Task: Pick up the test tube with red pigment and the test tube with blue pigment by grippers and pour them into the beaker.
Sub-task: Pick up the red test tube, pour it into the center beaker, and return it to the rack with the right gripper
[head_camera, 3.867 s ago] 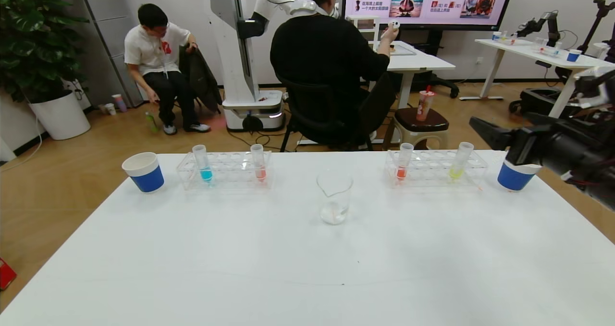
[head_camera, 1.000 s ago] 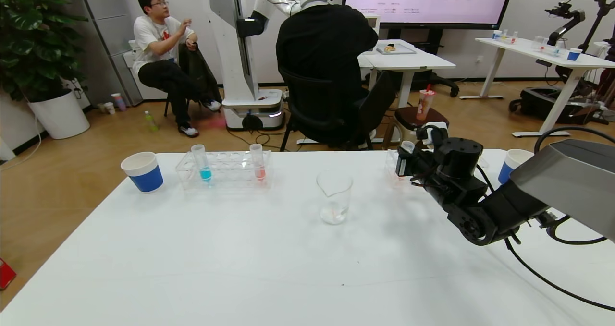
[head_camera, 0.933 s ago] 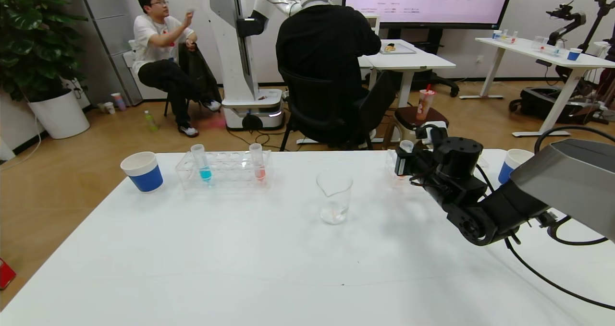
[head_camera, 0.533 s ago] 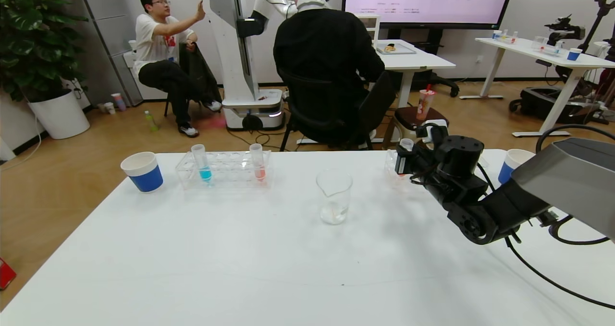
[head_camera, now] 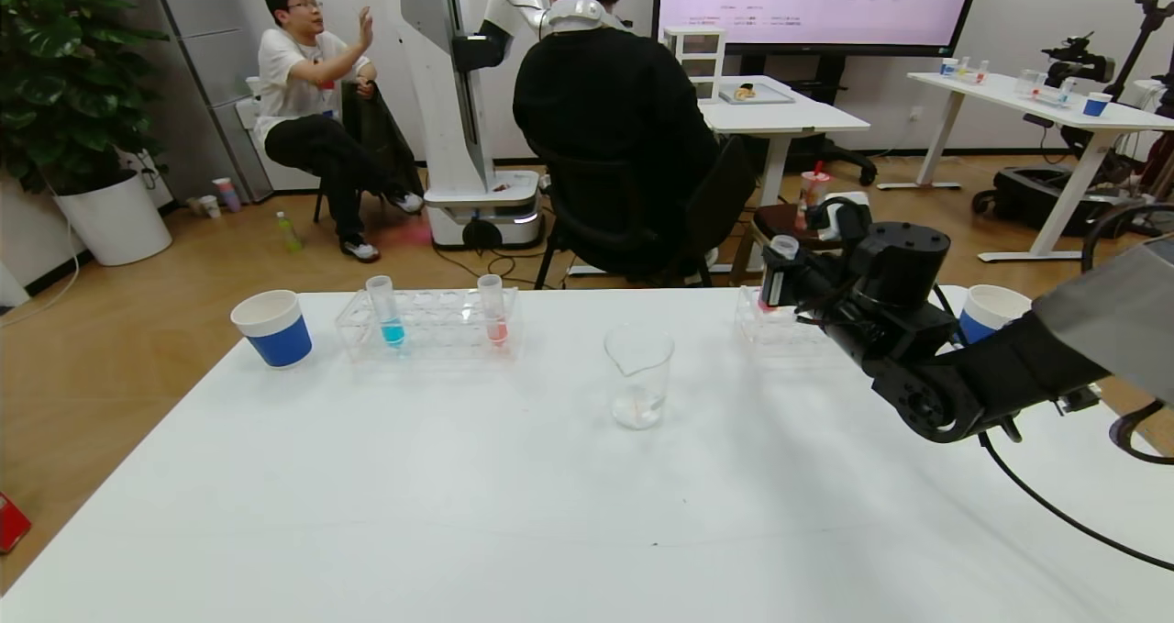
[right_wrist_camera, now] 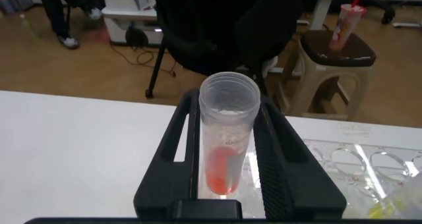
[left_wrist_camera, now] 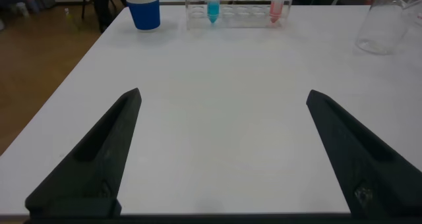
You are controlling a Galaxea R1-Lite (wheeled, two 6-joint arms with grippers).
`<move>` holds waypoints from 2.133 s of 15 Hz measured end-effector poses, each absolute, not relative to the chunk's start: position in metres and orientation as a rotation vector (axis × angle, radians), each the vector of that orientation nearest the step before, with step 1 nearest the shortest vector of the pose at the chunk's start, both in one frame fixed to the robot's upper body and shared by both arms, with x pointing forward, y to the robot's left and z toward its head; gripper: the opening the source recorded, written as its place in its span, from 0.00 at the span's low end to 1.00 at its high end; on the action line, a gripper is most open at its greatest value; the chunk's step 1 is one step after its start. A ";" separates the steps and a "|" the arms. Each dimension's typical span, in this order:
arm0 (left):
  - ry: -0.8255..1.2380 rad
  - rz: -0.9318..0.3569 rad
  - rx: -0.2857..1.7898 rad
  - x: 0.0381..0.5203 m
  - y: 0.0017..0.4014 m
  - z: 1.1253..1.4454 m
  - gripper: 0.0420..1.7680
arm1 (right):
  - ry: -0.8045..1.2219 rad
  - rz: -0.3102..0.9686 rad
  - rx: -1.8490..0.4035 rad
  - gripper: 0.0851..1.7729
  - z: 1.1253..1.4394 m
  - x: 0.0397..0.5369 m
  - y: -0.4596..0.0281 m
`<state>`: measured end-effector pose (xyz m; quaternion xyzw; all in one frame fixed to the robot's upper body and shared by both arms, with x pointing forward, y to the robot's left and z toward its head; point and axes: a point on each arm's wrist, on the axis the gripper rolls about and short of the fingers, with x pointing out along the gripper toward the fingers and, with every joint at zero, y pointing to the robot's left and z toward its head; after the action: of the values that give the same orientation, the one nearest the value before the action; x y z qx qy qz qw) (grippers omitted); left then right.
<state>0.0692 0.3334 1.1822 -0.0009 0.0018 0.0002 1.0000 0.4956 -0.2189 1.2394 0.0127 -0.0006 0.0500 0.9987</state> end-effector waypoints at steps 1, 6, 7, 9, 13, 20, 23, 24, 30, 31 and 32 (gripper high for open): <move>0.003 0.000 -0.001 0.069 0.333 1.182 0.99 | -0.004 0.100 0.021 0.26 1.246 0.494 -0.220; 0.003 0.000 -0.001 0.069 0.333 1.182 0.99 | -0.048 0.337 -0.003 0.26 1.269 0.486 -0.214; 0.003 0.000 -0.001 0.069 0.333 1.182 0.99 | -0.059 0.399 -0.020 0.26 1.271 0.485 -0.213; 0.003 0.000 -0.002 0.069 0.333 1.182 0.99 | -0.090 0.482 -0.071 0.26 1.274 0.485 -0.208; 0.004 0.000 -0.001 0.069 0.333 1.182 0.99 | -0.237 0.642 -0.176 0.26 1.276 0.488 -0.189; 0.004 0.000 -0.001 0.069 0.333 1.182 0.99 | -0.472 0.815 -0.509 0.25 1.245 0.494 -0.174; 0.004 0.000 -0.001 0.069 0.333 1.182 0.99 | -0.505 0.833 -0.617 0.25 1.233 0.497 -0.175; 0.004 0.000 -0.001 0.069 0.333 1.182 0.99 | -0.513 0.841 -0.640 0.25 1.230 0.498 -0.176; 0.004 0.000 -0.001 0.069 0.333 1.182 0.99 | -0.660 0.880 -0.805 0.25 1.216 0.506 -0.175; 0.004 0.000 -0.001 0.069 0.333 1.182 0.99 | -0.676 0.879 -0.825 0.25 1.214 0.506 -0.172; 0.004 0.000 -0.001 0.069 0.333 1.182 0.99 | -0.700 0.878 -0.848 0.25 1.213 0.508 -0.171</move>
<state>0.0692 0.3334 1.1822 -0.0006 0.0018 0.0000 1.0000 0.5076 -0.1709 1.2125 -0.3900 -0.3217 0.4038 0.7625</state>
